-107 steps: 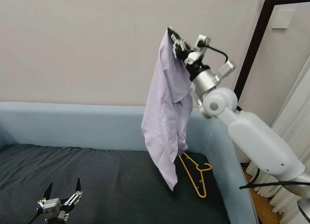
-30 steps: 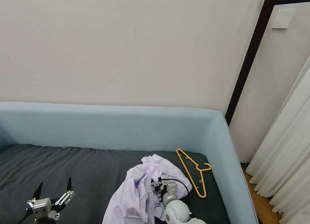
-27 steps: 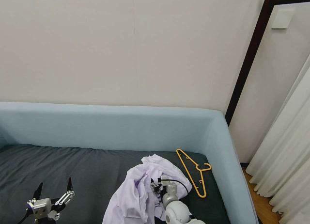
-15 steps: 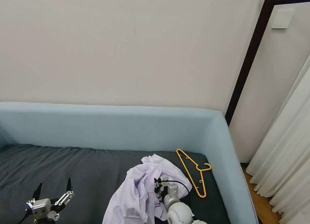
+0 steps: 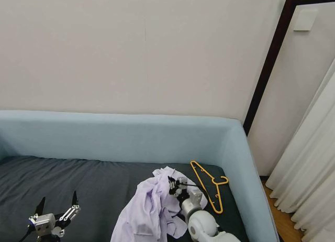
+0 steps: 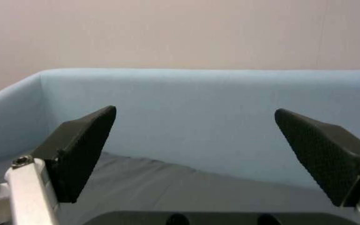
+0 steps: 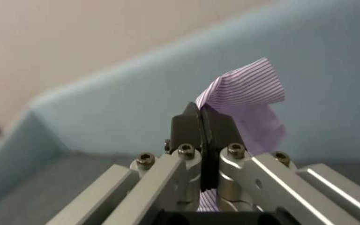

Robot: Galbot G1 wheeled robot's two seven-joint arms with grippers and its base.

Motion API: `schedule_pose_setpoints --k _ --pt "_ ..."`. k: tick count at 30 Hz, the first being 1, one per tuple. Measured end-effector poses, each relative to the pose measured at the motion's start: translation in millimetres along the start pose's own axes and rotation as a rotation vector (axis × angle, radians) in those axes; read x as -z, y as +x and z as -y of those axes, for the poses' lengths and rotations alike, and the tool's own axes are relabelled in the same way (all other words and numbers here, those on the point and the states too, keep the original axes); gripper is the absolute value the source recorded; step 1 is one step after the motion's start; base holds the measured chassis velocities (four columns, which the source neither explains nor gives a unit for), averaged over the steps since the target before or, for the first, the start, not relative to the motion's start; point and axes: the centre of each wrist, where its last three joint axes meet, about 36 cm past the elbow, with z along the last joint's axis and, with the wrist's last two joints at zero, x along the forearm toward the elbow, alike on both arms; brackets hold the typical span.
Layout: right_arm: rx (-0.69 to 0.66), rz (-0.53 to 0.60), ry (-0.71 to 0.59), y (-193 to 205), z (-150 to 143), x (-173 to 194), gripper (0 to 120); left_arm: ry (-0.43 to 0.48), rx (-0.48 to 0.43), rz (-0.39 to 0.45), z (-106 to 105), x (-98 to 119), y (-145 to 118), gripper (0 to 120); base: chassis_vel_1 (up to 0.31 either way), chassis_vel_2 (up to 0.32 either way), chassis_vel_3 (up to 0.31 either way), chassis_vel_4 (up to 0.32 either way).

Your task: Pick up the clothes from the sofa and hang them on the clothes hanger.

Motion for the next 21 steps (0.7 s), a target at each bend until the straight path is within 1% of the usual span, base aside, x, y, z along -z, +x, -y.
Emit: schedule_pose_setpoints --k 1,2,5,6,9,10,11,15,17,18,21 --pt "0.000 0.000 0.000 0.0 0.0 0.0 0 0.000 0.000 0.000 0.0 0.0 0.0 100 0.000 0.000 0.000 0.000" --pt "0.042 0.047 -0.024 -1.6 -3.7 23.5 0 0.002 0.000 0.003 0.6 0.6 -0.3 100 0.000 0.000 0.000 0.000" --pt "0.130 0.138 -0.046 -7.0 -5.4 77.5 0 0.005 0.002 0.011 1.6 3.3 -1.0 100 0.000 0.000 0.000 0.000" --pt "0.130 0.138 -0.046 -7.0 -5.4 77.5 0 0.005 0.002 0.011 1.6 3.3 -1.0 100 0.000 0.000 0.000 0.000" --pt "0.201 0.222 -0.046 -14.8 -5.0 125.3 0 0.009 0.007 0.015 2.2 4.3 -1.7 100 0.000 0.000 0.000 0.000" --pt "0.217 0.241 -0.045 -16.7 -5.8 136.4 0 0.010 0.007 0.016 2.3 4.4 -1.9 100 0.000 0.000 0.000 0.000" --pt "0.217 0.241 -0.045 -16.7 -5.8 136.4 0 0.010 0.007 0.016 2.3 4.4 -1.9 100 0.000 0.000 0.000 0.000" --pt "0.275 0.323 -0.033 -25.3 -11.1 185.5 0 0.015 0.011 0.022 3.1 5.2 -4.3 100 0.000 0.000 0.000 0.000" --pt "0.302 0.378 -0.016 -30.7 -15.1 219.7 0 0.018 0.016 0.024 3.1 5.8 -5.0 100 0.000 0.000 0.000 0.000" --pt "0.302 0.378 -0.016 -30.7 -15.1 219.7 0 0.018 0.016 0.024 3.1 5.8 -5.0 100 0.000 0.000 0.000 0.000" --pt "0.334 0.456 0.002 -34.4 -22.1 274.8 0 0.022 0.022 0.027 3.2 8.0 -4.5 100 0.000 0.000 0.000 0.000"
